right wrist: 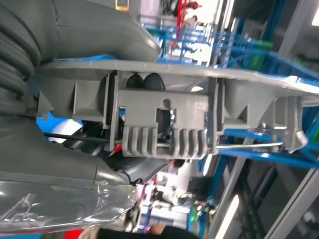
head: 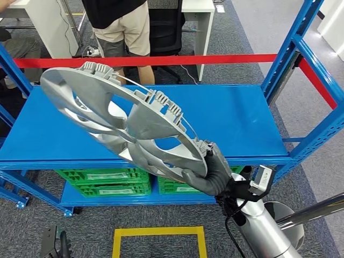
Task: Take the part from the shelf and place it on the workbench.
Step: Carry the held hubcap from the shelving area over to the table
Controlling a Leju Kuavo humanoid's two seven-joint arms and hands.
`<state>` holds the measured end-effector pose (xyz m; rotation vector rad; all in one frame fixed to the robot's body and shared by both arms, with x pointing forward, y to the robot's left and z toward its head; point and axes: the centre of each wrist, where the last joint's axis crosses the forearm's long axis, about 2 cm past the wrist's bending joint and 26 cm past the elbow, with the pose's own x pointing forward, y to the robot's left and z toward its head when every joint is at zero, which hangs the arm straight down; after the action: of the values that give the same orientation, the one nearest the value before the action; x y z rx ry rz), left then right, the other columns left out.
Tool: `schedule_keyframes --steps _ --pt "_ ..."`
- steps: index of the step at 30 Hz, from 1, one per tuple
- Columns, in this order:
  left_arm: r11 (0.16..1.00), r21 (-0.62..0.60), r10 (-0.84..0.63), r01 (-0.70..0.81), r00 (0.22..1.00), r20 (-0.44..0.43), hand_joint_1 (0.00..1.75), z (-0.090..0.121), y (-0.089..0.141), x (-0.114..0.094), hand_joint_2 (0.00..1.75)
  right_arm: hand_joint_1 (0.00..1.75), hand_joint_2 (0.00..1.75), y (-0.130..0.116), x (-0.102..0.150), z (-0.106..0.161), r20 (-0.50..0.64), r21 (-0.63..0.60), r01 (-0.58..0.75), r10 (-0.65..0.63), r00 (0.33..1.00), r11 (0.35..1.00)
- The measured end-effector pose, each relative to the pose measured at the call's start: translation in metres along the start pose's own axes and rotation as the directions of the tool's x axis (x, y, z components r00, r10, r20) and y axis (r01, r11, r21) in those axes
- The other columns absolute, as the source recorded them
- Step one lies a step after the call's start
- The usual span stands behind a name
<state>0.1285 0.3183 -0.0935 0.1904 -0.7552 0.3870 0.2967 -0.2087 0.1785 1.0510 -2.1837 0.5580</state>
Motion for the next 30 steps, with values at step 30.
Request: schedule_keyframes --steps 30 --pt "0.998 -0.056 0.034 -0.030 0.997 0.065 0.00 -0.003 -0.002 0.006 0.00 1.75 1.75 0.013 -0.008 0.010 -0.054 0.082 0.135 -0.131 0.990 0.987"
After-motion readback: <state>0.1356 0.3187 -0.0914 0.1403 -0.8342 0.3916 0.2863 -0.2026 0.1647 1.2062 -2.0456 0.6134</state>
